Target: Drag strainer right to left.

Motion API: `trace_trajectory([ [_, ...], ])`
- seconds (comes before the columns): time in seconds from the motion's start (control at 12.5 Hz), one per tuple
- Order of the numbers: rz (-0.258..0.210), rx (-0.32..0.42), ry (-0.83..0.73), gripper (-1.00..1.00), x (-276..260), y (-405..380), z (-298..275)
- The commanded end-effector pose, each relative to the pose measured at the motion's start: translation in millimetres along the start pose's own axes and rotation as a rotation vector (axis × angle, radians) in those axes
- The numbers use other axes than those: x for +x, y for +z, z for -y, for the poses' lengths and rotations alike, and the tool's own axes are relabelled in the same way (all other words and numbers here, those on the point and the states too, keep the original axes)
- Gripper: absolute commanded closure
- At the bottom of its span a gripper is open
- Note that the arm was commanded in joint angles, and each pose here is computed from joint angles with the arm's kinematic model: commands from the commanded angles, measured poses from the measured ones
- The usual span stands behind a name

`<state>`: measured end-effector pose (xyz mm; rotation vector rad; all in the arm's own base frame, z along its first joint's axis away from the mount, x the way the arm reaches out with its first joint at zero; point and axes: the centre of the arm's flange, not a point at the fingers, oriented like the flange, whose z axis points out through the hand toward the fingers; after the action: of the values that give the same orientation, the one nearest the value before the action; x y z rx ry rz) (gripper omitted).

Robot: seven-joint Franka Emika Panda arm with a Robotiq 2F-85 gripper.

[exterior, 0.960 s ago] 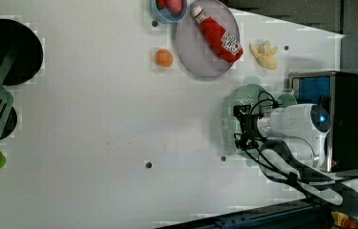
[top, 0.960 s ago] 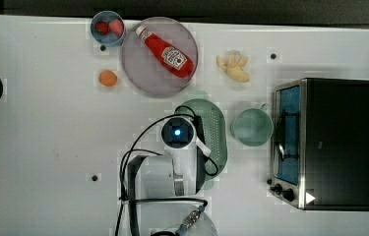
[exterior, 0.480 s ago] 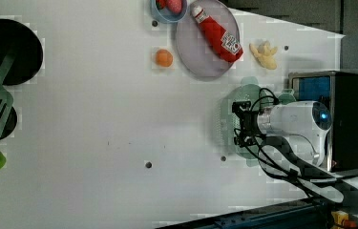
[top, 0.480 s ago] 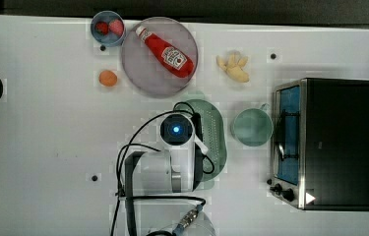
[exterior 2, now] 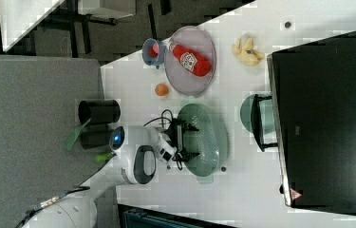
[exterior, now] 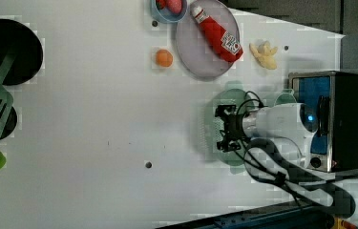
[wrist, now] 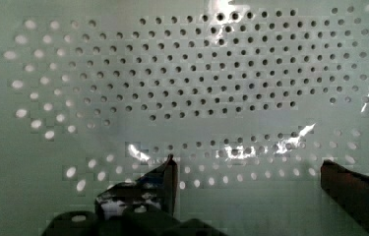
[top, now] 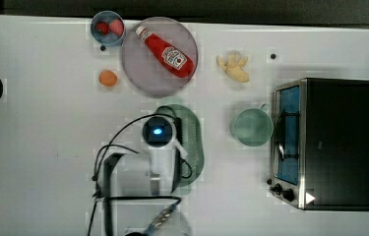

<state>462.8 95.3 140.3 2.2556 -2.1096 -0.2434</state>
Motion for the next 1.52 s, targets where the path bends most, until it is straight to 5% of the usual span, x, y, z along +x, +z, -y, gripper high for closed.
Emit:
trace_trajectory([
  [0.08, 0.024, 0.025, 0.025, -1.0, -65.3, -11.6, 5.5],
  [1.52, 0.082, 0.076, 0.062, -1.0, -270.2, 6.2, 19.5],
])
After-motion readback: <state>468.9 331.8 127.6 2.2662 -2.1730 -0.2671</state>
